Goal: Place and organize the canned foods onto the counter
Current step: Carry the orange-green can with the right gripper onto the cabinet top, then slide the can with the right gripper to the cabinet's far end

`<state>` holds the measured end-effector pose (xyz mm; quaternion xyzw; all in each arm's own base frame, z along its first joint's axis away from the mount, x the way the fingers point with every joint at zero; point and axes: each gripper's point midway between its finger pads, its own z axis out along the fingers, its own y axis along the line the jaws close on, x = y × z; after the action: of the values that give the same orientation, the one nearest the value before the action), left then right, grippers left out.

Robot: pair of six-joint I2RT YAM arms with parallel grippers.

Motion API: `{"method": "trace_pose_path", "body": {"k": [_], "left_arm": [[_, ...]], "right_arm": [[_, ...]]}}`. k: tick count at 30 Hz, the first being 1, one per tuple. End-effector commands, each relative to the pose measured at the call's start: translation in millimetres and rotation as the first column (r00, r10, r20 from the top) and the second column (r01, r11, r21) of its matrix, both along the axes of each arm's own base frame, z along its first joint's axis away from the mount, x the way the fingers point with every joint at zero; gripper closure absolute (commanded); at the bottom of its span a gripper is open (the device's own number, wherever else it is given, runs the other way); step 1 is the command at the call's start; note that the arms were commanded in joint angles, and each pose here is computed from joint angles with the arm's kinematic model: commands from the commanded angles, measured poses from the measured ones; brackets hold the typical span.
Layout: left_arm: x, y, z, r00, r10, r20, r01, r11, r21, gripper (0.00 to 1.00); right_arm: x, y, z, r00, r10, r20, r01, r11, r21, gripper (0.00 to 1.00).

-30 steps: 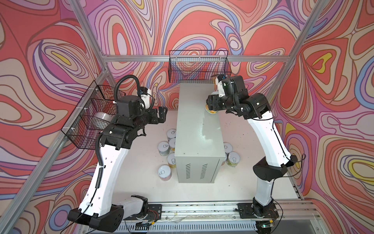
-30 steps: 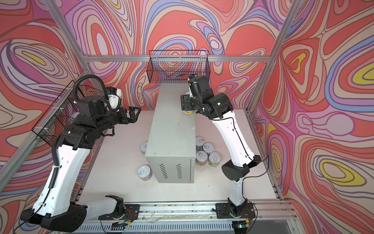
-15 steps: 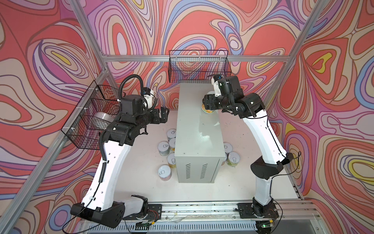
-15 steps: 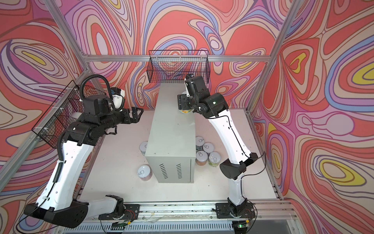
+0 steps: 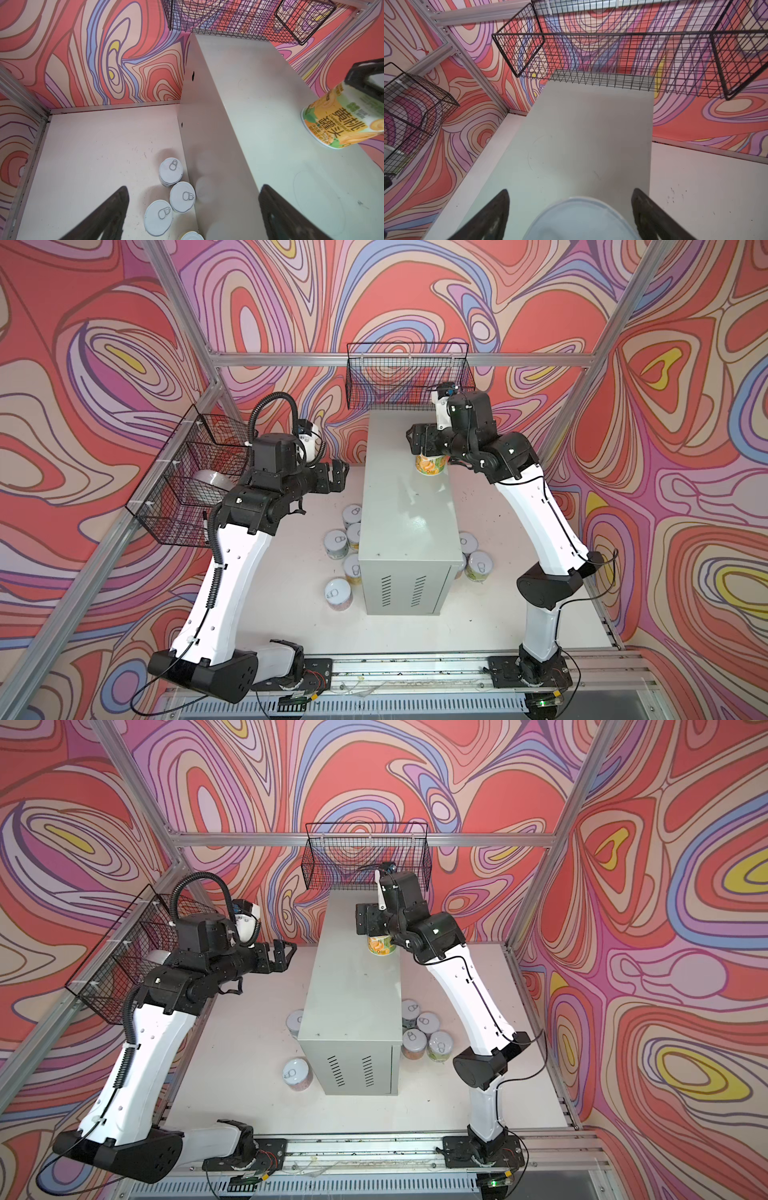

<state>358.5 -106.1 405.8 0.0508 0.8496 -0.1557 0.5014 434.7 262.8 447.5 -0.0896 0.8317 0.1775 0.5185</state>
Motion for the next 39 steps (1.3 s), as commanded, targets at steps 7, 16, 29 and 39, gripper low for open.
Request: {"method": "trace_pose_path", "body": {"k": [7,16,29,39], "left_arm": [[-8,2,2,1.000,0.001,0.027,-0.002,1.000,0.013,0.02],[-17,2,-10,1.000,-0.011,0.009,0.010,1.000,0.007,0.02],[-15,-2,-25,1.000,-0.023,-0.019,0.022,1.000,-0.012,0.04],[-5,-4,-27,1.000,-0.018,-0.019,0.018,1.000,-0.007,0.04]], "right_arm": [[-60,-36,102,0.965,-0.003,0.262,-0.039,0.987,0.155,0.07],[-109,-49,44,0.993,0.017,0.115,-0.028,0.995,0.093,0.20],[-94,-29,-33,0.999,-0.047,0.005,0.047,0.999,0.023,0.27],[-45,-23,-32,0.992,-0.119,0.048,0.120,0.993,-0.015,0.41]]}}
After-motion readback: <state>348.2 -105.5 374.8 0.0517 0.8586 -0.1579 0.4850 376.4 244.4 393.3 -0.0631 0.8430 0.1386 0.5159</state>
